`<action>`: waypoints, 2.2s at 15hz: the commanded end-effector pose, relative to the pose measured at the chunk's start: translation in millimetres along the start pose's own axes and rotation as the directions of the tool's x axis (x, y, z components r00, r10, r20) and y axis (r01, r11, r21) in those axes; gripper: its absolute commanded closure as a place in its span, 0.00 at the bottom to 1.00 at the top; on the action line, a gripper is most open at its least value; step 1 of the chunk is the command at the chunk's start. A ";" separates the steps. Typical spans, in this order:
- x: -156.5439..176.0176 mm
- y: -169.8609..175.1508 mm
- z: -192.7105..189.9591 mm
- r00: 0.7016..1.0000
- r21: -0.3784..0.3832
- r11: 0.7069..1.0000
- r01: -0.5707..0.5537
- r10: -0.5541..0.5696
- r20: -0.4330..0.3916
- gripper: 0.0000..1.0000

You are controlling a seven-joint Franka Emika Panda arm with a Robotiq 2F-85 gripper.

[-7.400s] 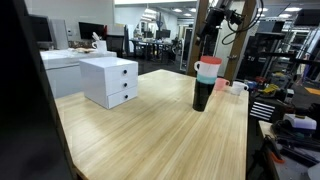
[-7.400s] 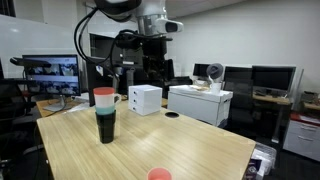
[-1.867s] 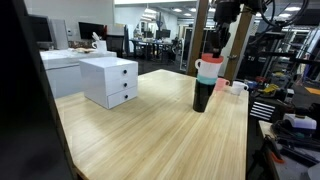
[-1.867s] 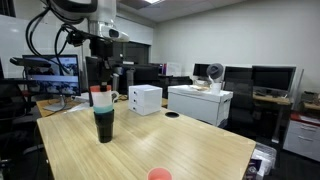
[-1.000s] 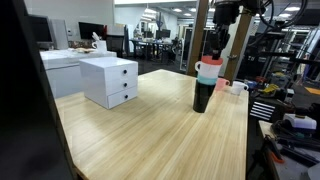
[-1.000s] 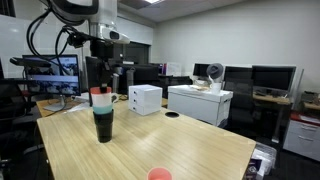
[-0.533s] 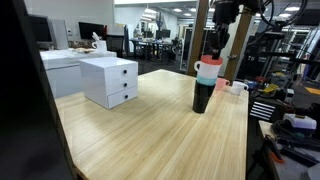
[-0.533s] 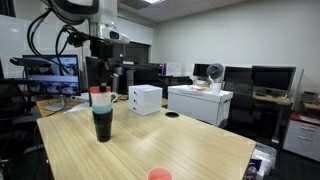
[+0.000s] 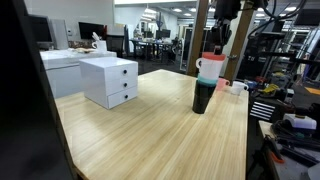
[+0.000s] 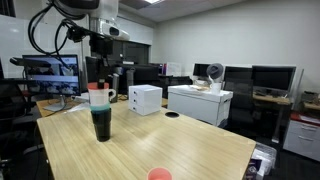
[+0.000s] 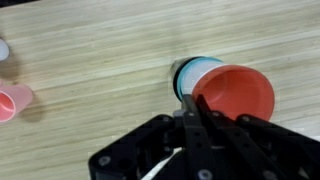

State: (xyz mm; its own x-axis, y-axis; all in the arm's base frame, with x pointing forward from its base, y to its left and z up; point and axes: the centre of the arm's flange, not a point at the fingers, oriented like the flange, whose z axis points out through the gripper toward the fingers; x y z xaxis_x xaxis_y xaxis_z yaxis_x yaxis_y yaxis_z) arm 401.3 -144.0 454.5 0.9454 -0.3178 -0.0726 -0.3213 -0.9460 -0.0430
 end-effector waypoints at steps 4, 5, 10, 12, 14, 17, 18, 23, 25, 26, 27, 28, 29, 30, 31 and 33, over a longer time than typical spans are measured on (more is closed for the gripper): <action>-1.7 -1.3 0.1 0.999 -0.077 0.997 -0.032 0.029 -0.043 0.95; -1.1 -2.0 -0.5 0.999 -0.068 0.997 -0.037 0.035 -0.035 0.95; 0.5 -4.8 1.5 0.999 -0.076 0.997 -0.029 0.026 -0.034 0.95; 1.1 -4.6 3.8 1.000 -0.053 0.998 -0.016 0.016 0.005 0.95; -0.1 -5.0 9.1 0.999 -0.065 0.997 -0.034 0.035 0.020 0.95; -0.9 -4.8 10.0 0.998 -0.107 0.992 -0.064 0.061 -0.035 0.95; -0.4 -5.3 8.4 0.997 -0.091 0.993 -0.072 0.070 -0.022 0.95; 2.1 -3.0 -9.2 0.996 -0.055 0.995 -0.079 0.077 -0.038 0.95; 2.8 -1.7 -15.2 0.996 -0.028 0.996 -0.081 0.080 -0.033 0.95; 3.7 -0.9 -16.6 0.995 -0.027 0.996 -0.090 0.089 -0.042 0.95; 4.3 0.1 -17.8 0.995 -0.020 0.995 -0.095 0.094 -0.040 0.95; 4.7 1.2 -20.3 0.994 -0.008 0.995 -0.098 0.098 -0.038 0.95; 4.3 1.6 -22.6 0.994 -0.001 0.995 -0.103 0.102 -0.043 0.95; 4.8 1.9 -25.5 0.993 0.001 0.994 -0.110 0.110 -0.043 0.95; 5.3 2.3 -27.6 0.993 0.000 0.994 -0.114 0.114 -0.040 0.95; 6.0 3.5 -31.6 0.992 0.007 0.993 -0.120 0.120 -0.033 0.95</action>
State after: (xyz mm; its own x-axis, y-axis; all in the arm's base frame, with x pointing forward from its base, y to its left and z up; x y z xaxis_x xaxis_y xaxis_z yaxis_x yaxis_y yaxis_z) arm 409.6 -150.7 475.2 0.9126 -0.4081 -0.0249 -0.4085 -0.9126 -0.0181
